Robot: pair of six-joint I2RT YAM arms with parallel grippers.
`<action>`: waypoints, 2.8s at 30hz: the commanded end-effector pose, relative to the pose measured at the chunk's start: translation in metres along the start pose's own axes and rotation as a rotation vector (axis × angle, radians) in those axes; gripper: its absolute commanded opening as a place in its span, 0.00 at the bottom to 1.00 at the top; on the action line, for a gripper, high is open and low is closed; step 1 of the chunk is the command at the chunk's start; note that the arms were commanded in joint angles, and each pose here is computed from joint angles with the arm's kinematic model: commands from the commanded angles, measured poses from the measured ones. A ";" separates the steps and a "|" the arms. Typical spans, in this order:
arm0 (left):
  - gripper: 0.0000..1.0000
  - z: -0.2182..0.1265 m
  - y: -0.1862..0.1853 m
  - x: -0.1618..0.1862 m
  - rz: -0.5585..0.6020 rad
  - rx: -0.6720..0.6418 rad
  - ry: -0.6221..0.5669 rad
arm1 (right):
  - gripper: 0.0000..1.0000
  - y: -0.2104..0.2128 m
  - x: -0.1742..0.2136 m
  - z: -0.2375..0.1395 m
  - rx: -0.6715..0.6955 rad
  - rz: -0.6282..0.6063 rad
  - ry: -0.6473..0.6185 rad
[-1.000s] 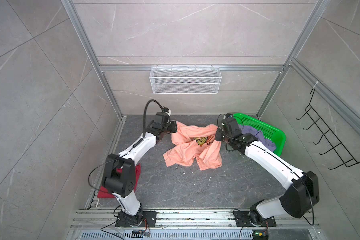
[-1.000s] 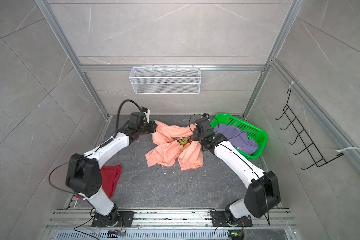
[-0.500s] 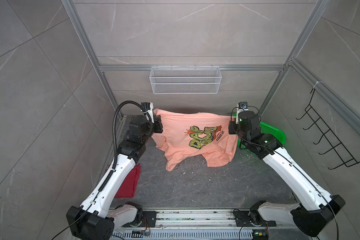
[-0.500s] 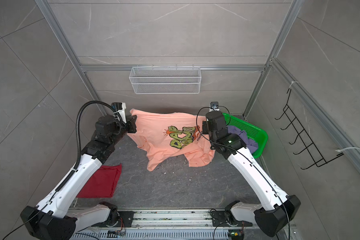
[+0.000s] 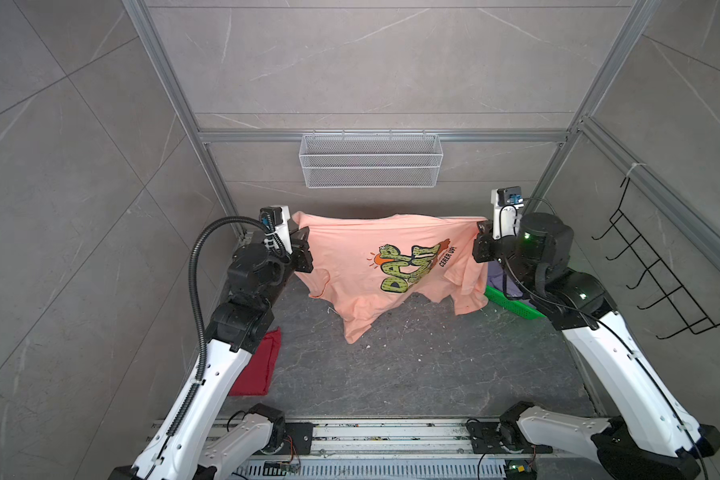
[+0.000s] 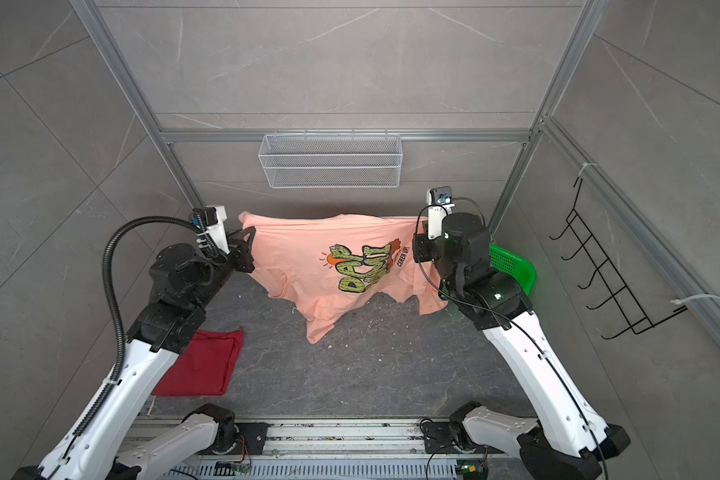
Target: Fold and stack the t-shirts
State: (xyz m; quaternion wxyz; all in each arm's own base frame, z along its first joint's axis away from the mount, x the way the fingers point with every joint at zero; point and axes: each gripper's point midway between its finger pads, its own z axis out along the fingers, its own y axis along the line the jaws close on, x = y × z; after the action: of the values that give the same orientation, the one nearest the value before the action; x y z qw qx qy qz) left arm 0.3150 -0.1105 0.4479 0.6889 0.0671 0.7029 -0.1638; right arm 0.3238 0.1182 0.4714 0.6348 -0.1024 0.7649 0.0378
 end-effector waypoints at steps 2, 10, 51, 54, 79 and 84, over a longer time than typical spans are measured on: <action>0.00 -0.067 0.008 -0.079 0.055 -0.064 -0.232 | 0.02 0.009 -0.050 -0.071 -0.186 0.003 -0.143; 0.00 -0.111 0.006 -0.116 0.123 -0.088 -0.328 | 0.03 0.008 -0.075 -0.107 -0.234 -0.025 -0.233; 0.55 -0.094 0.114 0.241 -0.386 -0.712 0.496 | 0.28 0.102 0.310 0.056 -0.384 0.038 0.873; 0.68 -0.099 0.118 0.230 -0.369 -0.728 0.463 | 0.39 0.098 0.318 0.061 -0.350 0.026 0.887; 0.67 0.021 0.100 0.350 -0.432 -0.562 0.870 | 0.62 0.031 0.377 0.041 -0.019 0.365 0.942; 0.62 0.038 0.097 0.373 -0.454 -0.537 0.916 | 0.66 0.029 0.400 0.021 0.001 0.443 0.997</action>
State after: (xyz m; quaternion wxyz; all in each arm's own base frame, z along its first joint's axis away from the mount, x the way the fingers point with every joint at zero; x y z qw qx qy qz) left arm 0.3454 -0.0678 0.0587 0.2388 -0.1968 0.9500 -0.0424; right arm 0.2789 0.1039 0.0781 0.1844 0.0285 0.9780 0.0929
